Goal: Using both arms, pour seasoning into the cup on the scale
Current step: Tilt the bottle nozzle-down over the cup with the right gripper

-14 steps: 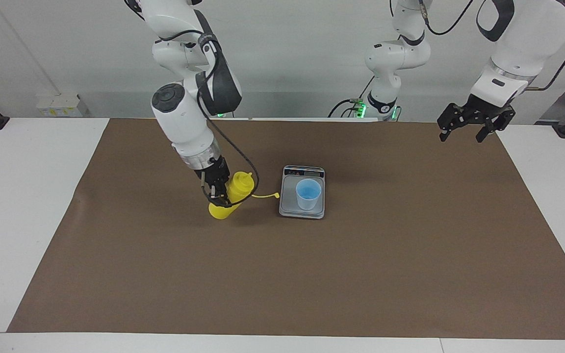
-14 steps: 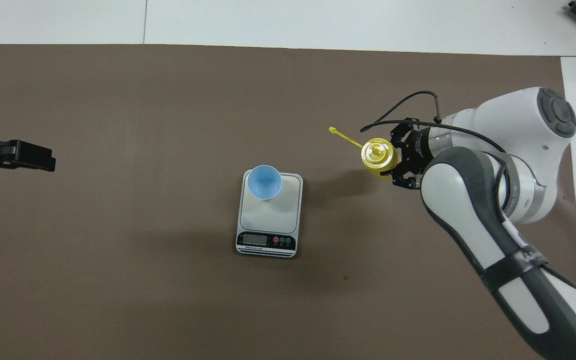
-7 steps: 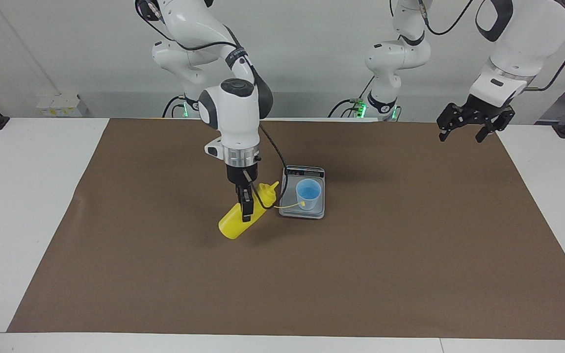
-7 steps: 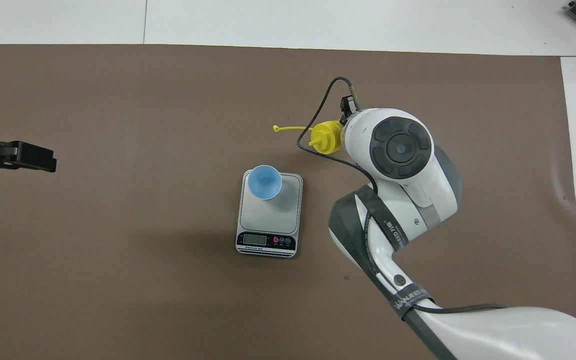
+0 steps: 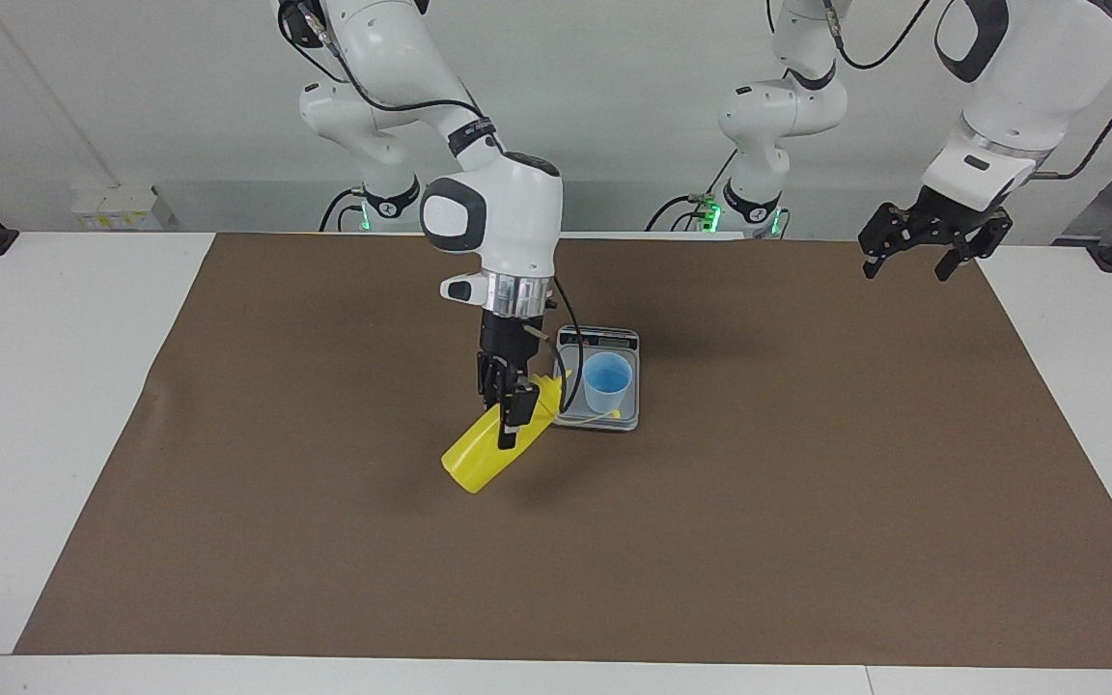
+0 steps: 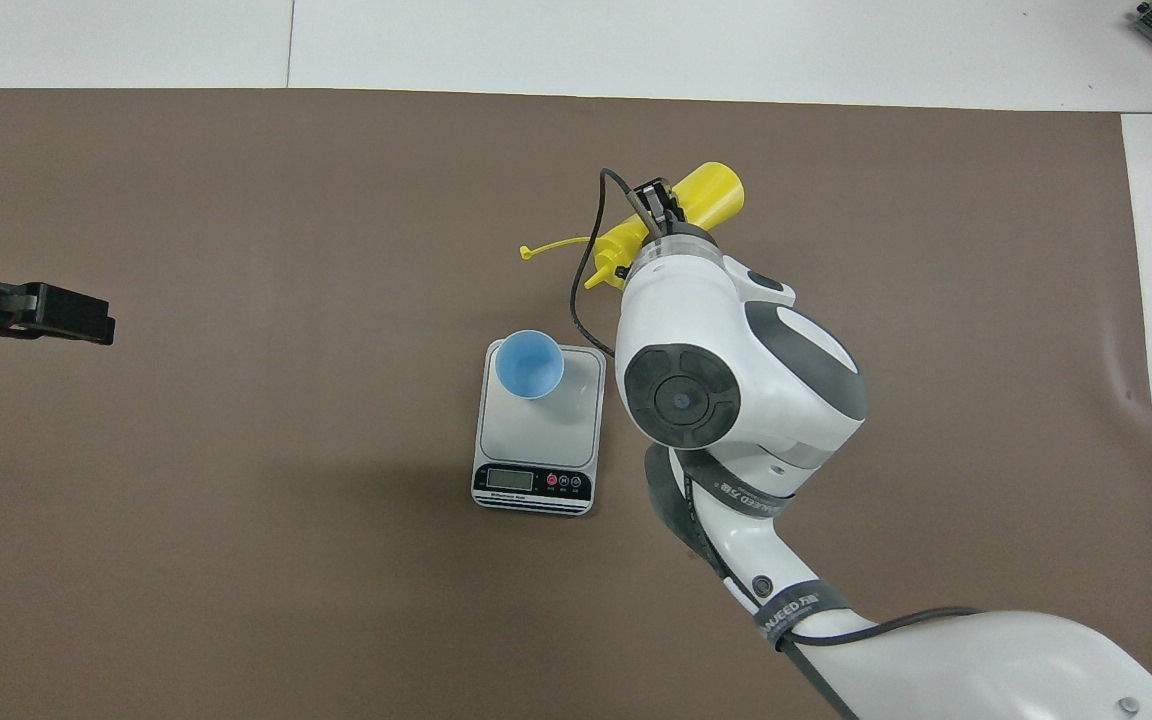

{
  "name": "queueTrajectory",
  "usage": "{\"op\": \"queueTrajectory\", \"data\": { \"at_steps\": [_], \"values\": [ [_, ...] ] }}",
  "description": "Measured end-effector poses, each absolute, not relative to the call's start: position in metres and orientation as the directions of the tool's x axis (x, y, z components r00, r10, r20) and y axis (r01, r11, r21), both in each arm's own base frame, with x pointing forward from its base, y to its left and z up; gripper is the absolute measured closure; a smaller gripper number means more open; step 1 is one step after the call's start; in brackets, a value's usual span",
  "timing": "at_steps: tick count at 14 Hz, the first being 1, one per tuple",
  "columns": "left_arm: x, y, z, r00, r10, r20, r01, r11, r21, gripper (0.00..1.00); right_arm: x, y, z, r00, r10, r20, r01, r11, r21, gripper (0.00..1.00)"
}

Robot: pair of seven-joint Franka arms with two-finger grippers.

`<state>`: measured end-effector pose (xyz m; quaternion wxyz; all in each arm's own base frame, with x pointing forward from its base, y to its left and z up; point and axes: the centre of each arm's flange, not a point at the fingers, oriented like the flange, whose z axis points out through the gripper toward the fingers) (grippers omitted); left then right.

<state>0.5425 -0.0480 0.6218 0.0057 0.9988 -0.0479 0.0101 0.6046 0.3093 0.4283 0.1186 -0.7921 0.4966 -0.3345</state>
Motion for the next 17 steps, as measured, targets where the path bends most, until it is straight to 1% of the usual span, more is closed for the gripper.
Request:
{"op": "queueTrajectory", "data": {
  "at_steps": [3, 5, 8, 11, 14, 17],
  "values": [
    [0.542, -0.048, 0.621, 0.995, -0.097, 0.020, -0.097, -0.995, 0.010, 0.00, 0.595, 0.333, 0.406, 0.307, -0.798, 0.518, -0.619, -0.581, -0.529, 0.53],
    [0.542, -0.049, 0.621, 0.995, -0.097, 0.020, -0.097, -0.995, 0.010, 0.00, 0.583, 0.355, 0.393, 0.323, -0.772, 0.547, -0.578, -0.619, -0.532, 0.53],
    [0.542, -0.049, 0.621, 0.995, -0.097, 0.019, -0.097, -0.995, 0.010, 0.00, 0.572, 0.374, 0.390, 0.343, -0.709, 0.617, -0.508, -0.692, -0.513, 0.53],
    [0.542, -0.049, 0.620, 0.995, -0.097, 0.017, -0.097, -0.995, 0.010, 0.00, 0.569, 0.377, 0.382, 0.327, -0.622, 0.712, -0.426, -0.769, -0.477, 0.53],
    [0.542, -0.049, 0.620, 0.995, -0.097, 0.017, -0.097, -0.995, 0.010, 0.00, 0.566, 0.383, 0.374, 0.330, -0.564, 0.757, -0.371, -0.815, -0.445, 0.53],
    [0.542, -0.049, 0.620, 0.995, -0.097, 0.017, -0.097, -0.995, 0.010, 0.00, 0.561, 0.389, 0.374, 0.317, -0.539, 0.781, -0.341, -0.833, -0.436, 0.53]
  ]
}}
